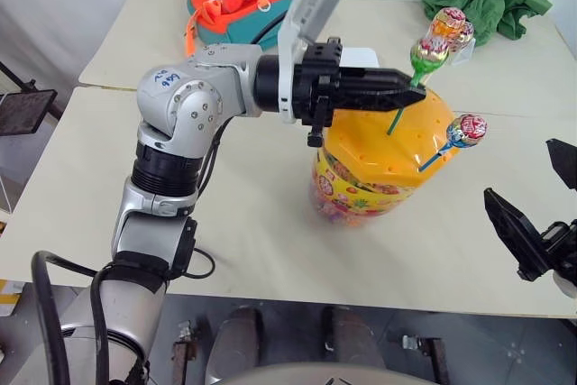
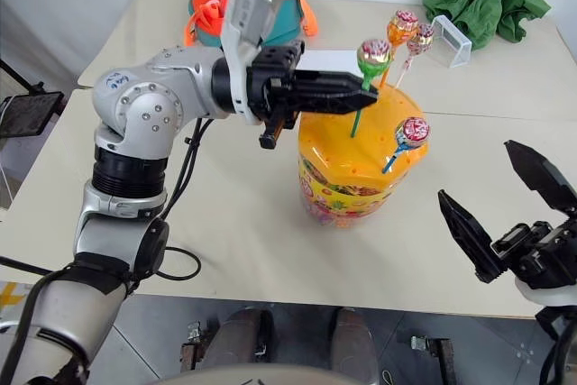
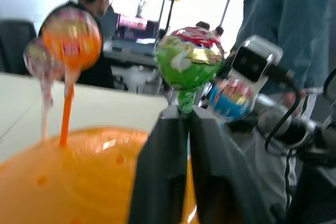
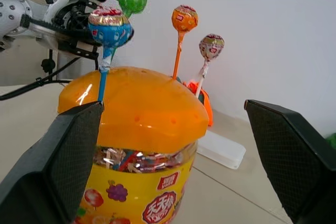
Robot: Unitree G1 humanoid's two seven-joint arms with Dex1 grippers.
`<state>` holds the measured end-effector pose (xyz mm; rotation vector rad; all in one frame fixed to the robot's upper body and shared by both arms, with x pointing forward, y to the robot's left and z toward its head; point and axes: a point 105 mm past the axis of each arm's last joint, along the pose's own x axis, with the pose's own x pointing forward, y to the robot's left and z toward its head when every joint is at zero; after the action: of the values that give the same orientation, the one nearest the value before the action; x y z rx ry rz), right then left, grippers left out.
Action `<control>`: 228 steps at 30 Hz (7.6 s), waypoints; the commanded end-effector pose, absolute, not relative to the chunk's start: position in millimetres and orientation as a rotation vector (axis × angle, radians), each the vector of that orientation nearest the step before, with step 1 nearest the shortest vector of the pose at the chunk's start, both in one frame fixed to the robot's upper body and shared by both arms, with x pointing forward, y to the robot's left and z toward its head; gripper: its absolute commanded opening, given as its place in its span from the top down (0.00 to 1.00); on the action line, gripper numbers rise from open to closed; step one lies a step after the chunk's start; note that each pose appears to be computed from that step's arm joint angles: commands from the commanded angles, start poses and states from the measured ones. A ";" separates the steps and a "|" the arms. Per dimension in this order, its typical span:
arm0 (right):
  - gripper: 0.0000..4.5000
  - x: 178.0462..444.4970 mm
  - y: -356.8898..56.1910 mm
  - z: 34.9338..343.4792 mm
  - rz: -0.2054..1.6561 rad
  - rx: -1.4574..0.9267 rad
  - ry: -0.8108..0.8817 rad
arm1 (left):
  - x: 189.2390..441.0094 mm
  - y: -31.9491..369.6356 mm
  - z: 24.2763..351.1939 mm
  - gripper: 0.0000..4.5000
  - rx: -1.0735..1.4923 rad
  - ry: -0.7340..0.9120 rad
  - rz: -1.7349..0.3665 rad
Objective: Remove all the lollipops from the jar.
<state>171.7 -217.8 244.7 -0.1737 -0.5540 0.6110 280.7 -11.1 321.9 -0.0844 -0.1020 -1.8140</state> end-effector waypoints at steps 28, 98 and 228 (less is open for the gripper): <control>0.00 187.2 -206.6 235.7 1.193 -0.424 -0.405 | 259.7 291.2 108.0 0.88 0.101 0.535 -0.720; 0.41 257.6 -324.3 200.3 0.648 -0.314 0.165 | 247.6 147.3 249.3 0.00 -0.029 -0.353 -1.560; 1.00 294.4 -170.2 353.4 1.093 -0.030 -0.424 | 273.9 140.6 283.8 0.00 -0.353 -0.521 -1.424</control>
<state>306.2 -156.5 321.4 -0.0499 -0.2714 1.1194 277.5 138.8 277.3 -0.3534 -0.4897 -1.4070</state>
